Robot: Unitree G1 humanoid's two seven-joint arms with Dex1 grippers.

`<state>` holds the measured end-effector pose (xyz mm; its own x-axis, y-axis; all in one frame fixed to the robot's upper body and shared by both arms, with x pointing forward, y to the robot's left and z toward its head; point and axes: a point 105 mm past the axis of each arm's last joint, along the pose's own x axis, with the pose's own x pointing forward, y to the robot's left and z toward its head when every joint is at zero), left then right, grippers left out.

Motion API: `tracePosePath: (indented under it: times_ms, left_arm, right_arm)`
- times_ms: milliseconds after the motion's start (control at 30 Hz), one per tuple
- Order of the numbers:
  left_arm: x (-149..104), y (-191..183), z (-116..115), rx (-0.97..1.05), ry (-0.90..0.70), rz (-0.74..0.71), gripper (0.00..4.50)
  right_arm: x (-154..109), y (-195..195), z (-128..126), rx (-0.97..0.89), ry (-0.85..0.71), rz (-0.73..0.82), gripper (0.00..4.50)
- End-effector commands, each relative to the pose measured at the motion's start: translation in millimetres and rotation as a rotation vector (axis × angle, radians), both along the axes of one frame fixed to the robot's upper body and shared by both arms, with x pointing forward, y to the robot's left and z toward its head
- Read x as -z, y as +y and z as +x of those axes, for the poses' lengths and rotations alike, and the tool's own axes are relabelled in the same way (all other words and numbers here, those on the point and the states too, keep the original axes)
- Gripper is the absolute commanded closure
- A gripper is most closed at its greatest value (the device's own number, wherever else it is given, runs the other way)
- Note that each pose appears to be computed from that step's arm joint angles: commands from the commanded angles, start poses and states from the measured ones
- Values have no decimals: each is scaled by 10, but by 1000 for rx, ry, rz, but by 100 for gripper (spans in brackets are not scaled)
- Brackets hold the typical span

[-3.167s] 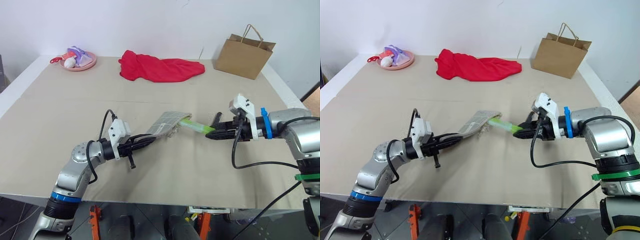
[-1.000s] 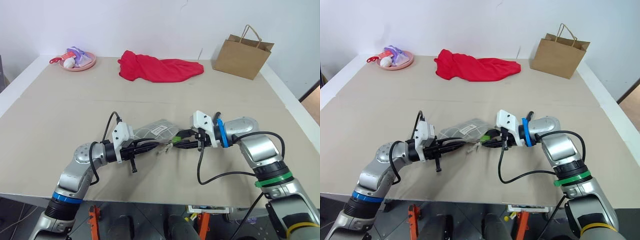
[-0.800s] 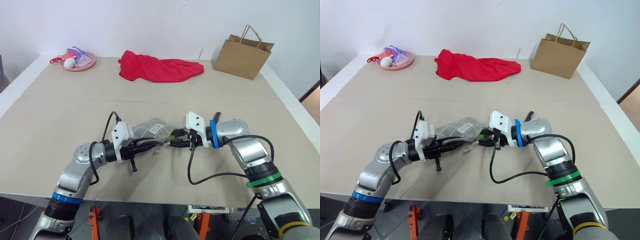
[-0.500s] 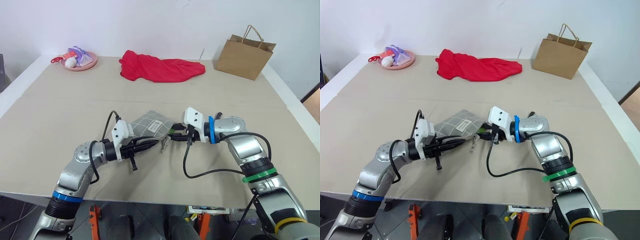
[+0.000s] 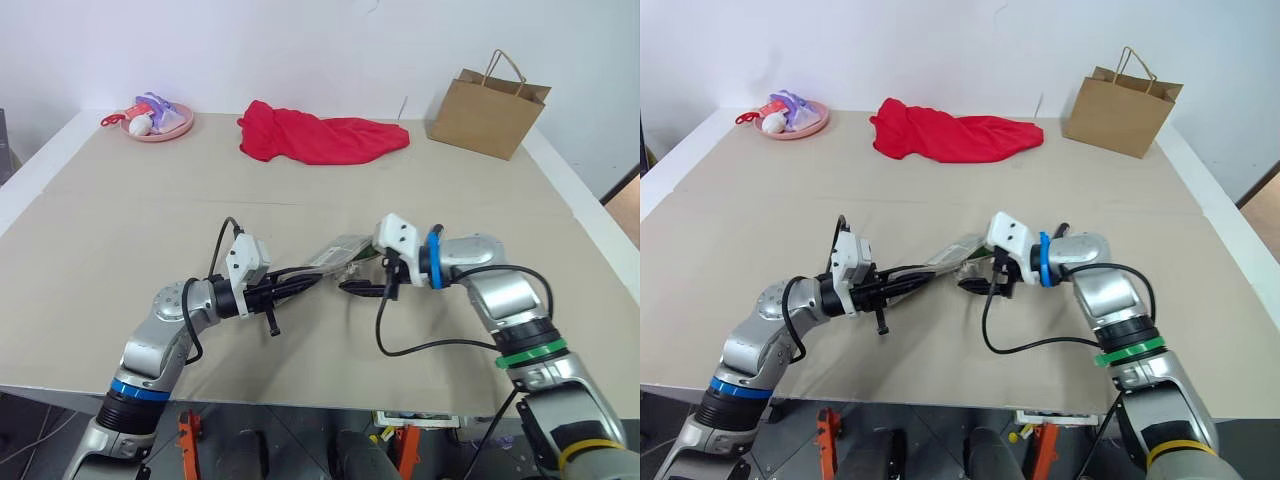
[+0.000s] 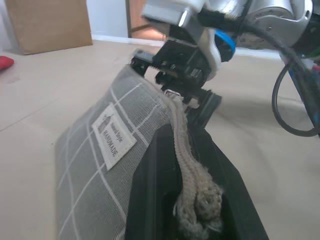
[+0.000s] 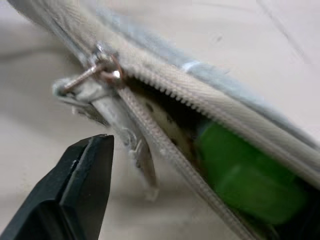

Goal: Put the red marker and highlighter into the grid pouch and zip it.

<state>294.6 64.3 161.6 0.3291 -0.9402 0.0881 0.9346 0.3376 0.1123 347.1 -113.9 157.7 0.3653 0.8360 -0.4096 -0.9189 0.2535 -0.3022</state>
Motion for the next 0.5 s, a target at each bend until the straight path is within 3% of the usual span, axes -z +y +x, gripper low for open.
tracePosePath:
  times_ms: [33, 200, 333, 400, 500]
  left_arm:
    - [-193, 88, 31, -37, -32, -59, 450]
    - [-211, 110, 36, -50, -26, -62, 450]
    - [-224, 119, 36, -55, -25, -60, 450]
    - [-227, 122, 31, -55, -25, -58, 450]
    - [-228, 121, 30, -58, -26, -51, 450]
  right_arm:
    - [-416, -293, -126, 14, -7, 106, 5]
    - [-832, -599, -273, 55, -15, 259, 5]
    - [-1267, -781, -453, 39, -5, 517, 5]
    - [-1253, -905, -283, 176, -7, 548, 5]
    - [-872, -1213, 259, 603, -11, 420, 5]
